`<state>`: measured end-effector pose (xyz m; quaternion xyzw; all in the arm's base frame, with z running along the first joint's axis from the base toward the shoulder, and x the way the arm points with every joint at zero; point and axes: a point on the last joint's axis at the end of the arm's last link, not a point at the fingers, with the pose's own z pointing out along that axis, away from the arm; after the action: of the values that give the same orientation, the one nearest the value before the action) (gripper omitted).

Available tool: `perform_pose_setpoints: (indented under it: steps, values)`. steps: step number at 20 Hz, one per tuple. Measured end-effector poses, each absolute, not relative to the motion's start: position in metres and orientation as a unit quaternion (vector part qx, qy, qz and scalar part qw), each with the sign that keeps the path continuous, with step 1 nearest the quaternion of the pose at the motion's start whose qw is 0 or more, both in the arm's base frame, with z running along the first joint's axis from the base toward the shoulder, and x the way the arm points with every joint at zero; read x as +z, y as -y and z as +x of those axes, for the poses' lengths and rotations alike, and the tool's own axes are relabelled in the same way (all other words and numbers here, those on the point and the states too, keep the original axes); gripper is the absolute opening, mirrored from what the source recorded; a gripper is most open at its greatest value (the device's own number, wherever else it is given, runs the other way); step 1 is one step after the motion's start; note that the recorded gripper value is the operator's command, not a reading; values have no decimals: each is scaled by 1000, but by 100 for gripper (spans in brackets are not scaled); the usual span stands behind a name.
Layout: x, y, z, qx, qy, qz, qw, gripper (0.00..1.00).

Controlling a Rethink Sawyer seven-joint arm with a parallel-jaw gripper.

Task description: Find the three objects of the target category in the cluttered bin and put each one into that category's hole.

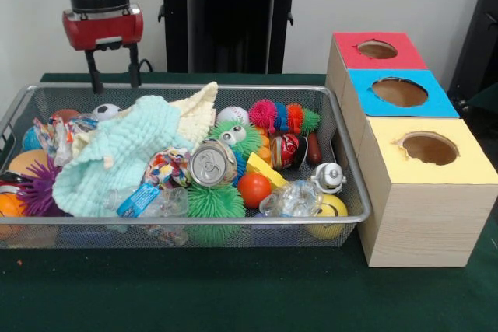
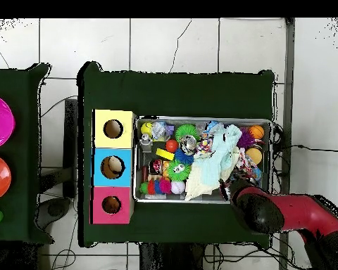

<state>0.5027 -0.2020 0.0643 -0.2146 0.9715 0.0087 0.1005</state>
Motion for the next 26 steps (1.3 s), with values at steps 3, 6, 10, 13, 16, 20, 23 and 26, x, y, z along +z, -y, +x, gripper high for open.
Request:
perform_pose_setpoints:
  steps: [3,6,10,13,16,20,23,26]
  values:
    - [69,189,505,6,-968,-230,99,100]
    - [71,178,507,6,-965,-241,98,100]
    - [71,173,507,6,-964,-247,97,100]
    - [71,172,505,7,-964,-247,96,100]
    - [71,171,505,8,-964,-248,96,100]
    - [71,172,505,8,-964,-247,96,100]
    - [71,171,504,8,-964,-247,95,100]
    - [66,167,505,14,-964,-249,97,100]
